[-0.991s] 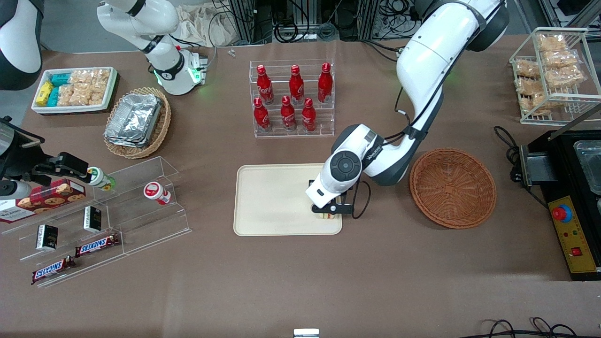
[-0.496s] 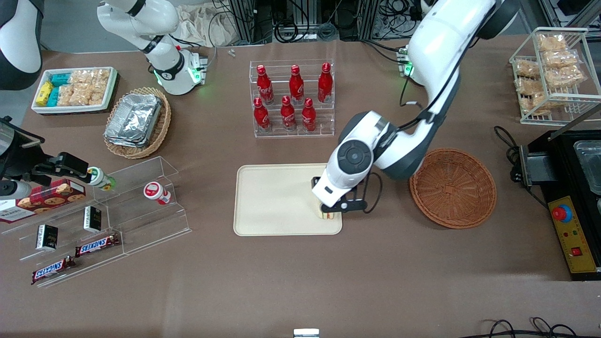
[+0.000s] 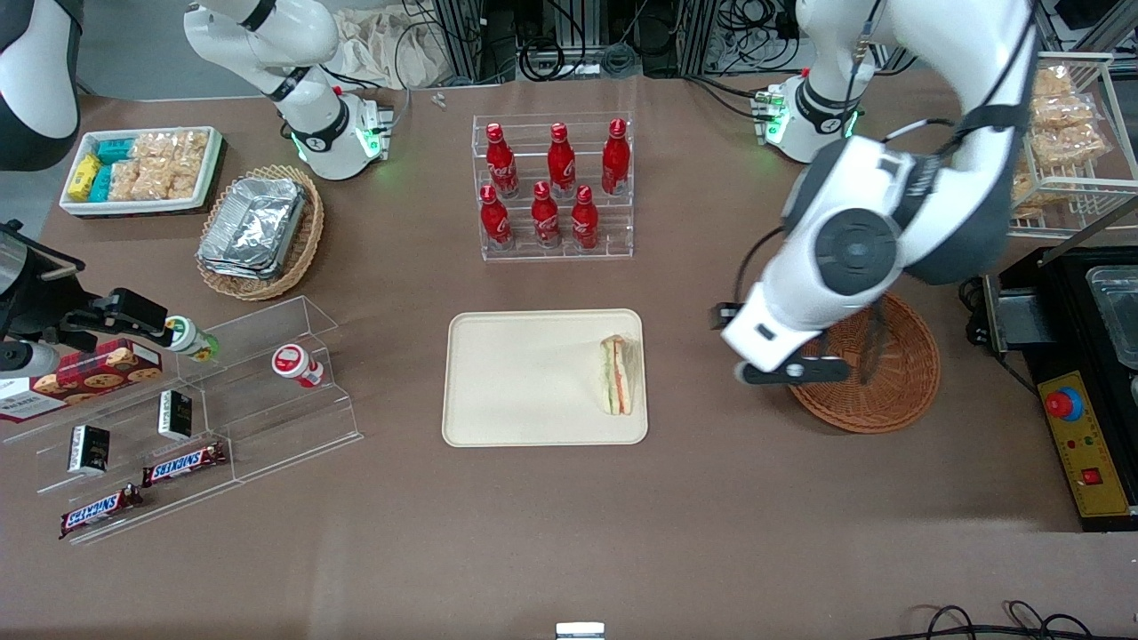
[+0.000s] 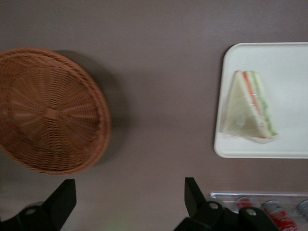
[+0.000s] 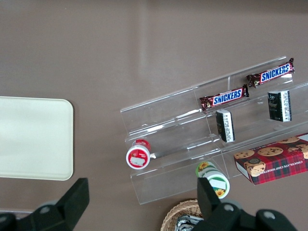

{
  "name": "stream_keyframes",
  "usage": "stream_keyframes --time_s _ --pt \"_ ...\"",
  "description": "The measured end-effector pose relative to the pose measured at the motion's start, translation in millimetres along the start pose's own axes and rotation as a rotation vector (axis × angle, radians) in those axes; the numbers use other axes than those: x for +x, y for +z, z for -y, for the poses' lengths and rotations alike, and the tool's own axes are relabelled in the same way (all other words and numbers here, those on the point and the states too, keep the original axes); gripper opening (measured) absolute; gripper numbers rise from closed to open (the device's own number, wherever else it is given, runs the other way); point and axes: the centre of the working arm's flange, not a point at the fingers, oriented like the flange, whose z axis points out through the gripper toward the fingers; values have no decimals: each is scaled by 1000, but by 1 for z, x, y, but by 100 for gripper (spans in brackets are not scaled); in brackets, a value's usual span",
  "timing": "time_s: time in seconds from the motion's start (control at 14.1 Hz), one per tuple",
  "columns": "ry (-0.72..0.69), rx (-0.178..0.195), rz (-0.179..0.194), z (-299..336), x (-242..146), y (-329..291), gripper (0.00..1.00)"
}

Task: Place sandwich from basket to tray

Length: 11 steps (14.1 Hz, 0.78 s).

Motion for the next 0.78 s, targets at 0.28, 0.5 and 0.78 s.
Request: stream_keyframes --time_s 0.28,0.5,0.78 --pt "-2 -2 -1 104 -3 -37 100" --pt "10 -9 -21 166 -8 -55 100" --pt "-22 -10 -17 204 -17 -66 100"
